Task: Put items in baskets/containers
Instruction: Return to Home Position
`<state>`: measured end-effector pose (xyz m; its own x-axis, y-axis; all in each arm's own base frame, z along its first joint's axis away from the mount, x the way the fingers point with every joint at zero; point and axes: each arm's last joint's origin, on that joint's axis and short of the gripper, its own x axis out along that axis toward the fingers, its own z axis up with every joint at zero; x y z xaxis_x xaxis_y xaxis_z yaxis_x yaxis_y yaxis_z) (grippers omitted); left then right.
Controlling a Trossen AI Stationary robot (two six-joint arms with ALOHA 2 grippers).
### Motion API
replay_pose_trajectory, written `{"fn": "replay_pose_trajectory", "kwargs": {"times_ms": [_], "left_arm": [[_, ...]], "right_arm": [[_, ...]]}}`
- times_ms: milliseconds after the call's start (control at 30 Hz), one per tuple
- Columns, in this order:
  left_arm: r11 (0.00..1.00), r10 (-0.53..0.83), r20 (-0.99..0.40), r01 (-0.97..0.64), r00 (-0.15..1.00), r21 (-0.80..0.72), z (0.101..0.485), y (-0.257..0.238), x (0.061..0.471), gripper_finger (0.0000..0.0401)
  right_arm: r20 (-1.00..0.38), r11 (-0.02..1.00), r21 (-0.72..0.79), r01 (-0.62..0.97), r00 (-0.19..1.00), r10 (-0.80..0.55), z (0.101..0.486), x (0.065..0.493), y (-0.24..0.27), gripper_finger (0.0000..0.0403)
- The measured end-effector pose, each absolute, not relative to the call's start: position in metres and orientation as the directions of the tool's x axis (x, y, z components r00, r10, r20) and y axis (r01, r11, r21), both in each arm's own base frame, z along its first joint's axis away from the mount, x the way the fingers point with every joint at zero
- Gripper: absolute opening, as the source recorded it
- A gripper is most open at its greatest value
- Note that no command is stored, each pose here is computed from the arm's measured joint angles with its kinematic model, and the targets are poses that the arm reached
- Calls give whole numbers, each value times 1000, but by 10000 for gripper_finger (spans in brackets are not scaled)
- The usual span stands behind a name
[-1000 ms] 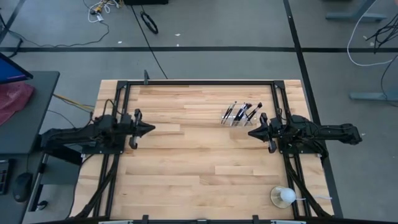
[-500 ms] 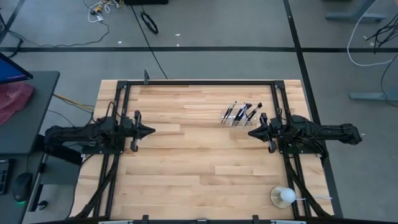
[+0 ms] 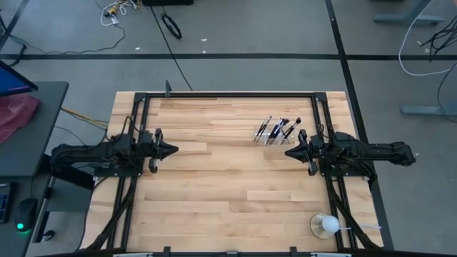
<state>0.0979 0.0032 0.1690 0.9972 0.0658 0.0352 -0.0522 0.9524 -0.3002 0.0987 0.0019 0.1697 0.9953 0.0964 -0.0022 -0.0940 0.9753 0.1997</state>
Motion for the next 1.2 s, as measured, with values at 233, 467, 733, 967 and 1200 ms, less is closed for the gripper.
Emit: {"fn": "replay_pose_trajectory", "kwargs": {"times_ms": [233,467,733,967,1200], "left_arm": [[953,63,40,-48,997,-301,169,3,98,25],[953,60,40,-45,997,-301,169,3,98,25],[953,59,42,-44,997,-301,170,3,98,25],[953,59,43,-43,997,-301,170,3,98,25],[953,59,43,-43,997,-301,170,3,98,25]], "right_arm": [[76,975,192,-114,992,101,176,96,4,23],[99,975,190,-119,990,101,177,96,4,23],[39,991,-9,-134,990,134,171,96,6,23],[45,989,-40,-140,989,142,172,96,7,23],[35,989,-39,-140,989,141,171,97,7,23]]}}
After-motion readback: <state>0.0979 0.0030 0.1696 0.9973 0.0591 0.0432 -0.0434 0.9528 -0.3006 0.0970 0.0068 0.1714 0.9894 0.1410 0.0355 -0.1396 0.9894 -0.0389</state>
